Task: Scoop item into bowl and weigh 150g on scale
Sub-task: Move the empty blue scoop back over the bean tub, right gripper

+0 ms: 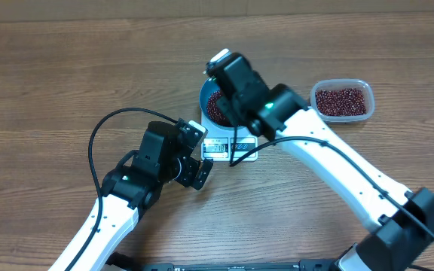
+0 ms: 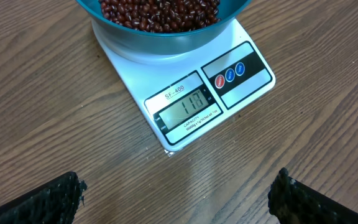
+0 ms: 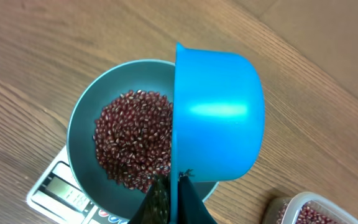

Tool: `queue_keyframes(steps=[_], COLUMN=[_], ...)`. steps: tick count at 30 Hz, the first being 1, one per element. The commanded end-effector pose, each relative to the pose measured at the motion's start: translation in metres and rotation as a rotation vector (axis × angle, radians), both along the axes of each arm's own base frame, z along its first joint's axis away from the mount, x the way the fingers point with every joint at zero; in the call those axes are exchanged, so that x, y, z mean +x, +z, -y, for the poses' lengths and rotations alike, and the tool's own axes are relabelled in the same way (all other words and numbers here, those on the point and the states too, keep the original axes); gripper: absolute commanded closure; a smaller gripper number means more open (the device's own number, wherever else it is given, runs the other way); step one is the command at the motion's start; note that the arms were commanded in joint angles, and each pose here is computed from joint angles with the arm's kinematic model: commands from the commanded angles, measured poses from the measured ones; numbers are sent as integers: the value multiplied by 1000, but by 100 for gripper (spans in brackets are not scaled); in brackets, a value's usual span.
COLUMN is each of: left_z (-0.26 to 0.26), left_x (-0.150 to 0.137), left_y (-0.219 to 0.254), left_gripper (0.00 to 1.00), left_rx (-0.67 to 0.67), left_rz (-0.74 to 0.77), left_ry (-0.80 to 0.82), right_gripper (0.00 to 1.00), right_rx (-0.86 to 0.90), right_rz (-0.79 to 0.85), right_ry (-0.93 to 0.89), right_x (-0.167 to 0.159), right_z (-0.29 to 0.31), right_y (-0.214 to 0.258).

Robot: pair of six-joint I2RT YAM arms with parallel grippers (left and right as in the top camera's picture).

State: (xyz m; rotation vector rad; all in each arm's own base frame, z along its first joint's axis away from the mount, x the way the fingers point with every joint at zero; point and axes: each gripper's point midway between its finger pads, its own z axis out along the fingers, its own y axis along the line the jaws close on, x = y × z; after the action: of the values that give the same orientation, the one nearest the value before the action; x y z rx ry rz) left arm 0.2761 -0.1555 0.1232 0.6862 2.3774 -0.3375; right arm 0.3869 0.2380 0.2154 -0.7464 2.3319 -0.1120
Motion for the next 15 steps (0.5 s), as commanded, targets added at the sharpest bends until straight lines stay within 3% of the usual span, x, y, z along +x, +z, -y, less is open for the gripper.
queue_keyframes(steps=[1,8,15], left_z=[1,1,1], left_x=[0,-1,-1], left_y=[1,1,1], left_gripper=[0,0,0], left_rx=[-9,-9,-9], left_rz=[-1,-2,-2], left_ry=[10,10,10], right_gripper=[96,96,96], right_rx=[204,386,358], right_rz=[82,89,7], right_ry=[-40,-238,-453], right_x=[6,18,13], right_z=[30,133,227], right_y=[69,103,79])
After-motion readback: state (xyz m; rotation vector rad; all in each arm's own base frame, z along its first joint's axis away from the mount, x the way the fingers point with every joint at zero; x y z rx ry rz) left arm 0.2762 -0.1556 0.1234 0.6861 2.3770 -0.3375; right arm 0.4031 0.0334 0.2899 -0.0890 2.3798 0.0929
